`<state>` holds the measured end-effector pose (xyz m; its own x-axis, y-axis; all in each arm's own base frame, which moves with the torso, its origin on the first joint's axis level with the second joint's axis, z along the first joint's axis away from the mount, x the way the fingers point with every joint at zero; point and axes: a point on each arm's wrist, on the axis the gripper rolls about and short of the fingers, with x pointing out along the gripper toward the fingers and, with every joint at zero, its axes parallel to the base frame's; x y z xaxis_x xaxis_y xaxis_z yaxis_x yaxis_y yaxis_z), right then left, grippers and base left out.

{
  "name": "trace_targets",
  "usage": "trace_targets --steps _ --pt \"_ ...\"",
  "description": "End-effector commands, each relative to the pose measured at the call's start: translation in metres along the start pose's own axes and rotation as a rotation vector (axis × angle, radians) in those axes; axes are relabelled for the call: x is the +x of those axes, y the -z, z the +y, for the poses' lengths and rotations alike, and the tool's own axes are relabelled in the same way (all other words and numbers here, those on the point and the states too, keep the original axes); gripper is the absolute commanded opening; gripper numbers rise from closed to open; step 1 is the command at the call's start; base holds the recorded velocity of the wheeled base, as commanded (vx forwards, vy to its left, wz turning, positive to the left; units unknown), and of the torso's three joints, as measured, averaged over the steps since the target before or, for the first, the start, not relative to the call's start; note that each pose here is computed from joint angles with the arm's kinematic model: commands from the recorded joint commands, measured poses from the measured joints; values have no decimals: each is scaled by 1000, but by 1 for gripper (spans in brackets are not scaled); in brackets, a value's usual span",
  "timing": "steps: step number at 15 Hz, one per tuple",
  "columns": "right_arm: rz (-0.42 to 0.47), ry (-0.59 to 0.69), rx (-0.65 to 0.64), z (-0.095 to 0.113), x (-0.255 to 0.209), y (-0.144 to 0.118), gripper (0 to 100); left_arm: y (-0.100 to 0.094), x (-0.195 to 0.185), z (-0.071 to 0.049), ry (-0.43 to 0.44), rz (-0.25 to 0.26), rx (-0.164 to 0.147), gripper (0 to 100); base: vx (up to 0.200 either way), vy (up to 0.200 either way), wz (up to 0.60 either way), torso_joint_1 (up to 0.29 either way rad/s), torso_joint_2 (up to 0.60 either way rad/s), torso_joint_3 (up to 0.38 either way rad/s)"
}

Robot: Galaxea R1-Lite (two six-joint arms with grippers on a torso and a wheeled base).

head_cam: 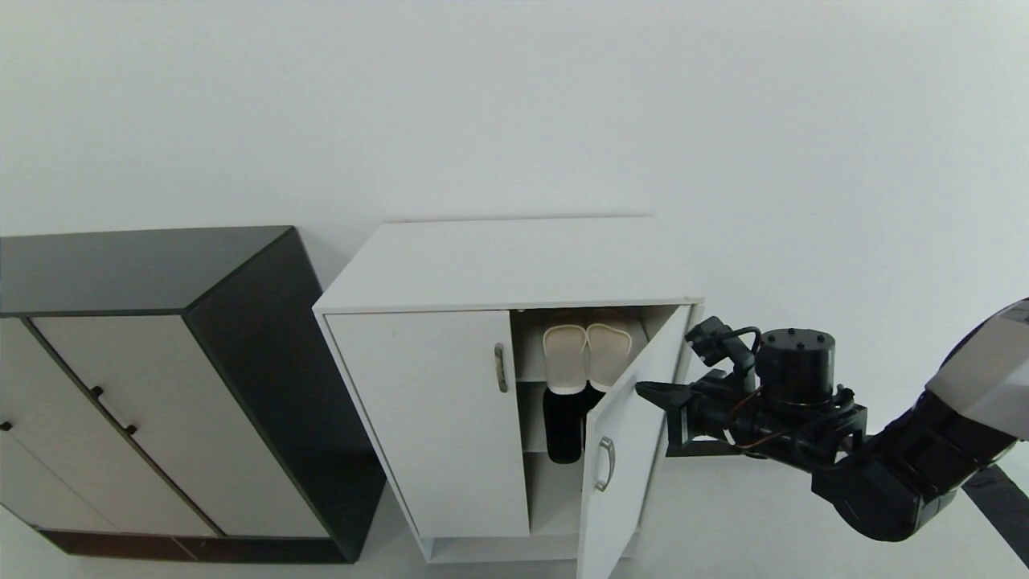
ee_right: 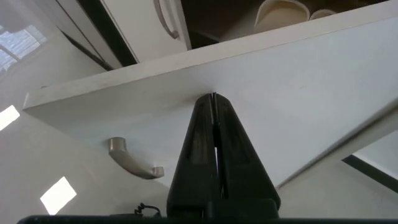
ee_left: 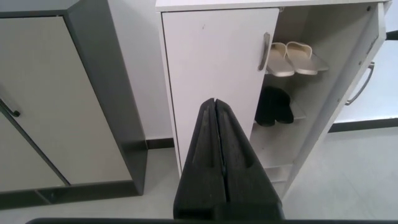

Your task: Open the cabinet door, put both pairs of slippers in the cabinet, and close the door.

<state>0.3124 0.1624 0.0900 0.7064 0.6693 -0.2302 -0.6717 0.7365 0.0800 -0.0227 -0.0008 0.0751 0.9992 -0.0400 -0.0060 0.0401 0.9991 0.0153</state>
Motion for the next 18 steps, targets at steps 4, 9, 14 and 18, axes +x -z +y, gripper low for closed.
trace_targets --steps 4,9,14,18 --pt "-8 2 6 -8 26 5 0 0 0 0 0 0 0 0 0 0 0 0 0 0" --pt "-31 8 21 -17 52 3 0 0 0 0 0 0 0 0 0 0 0 0 0 0" --pt "-48 49 35 -25 74 0 0 0 0 0 0 0 0 0 0 0 0 0 0 0" --pt "-63 60 55 -35 87 -4 0 0 0 0 0 0 0 0 0 0 0 0 0 0"
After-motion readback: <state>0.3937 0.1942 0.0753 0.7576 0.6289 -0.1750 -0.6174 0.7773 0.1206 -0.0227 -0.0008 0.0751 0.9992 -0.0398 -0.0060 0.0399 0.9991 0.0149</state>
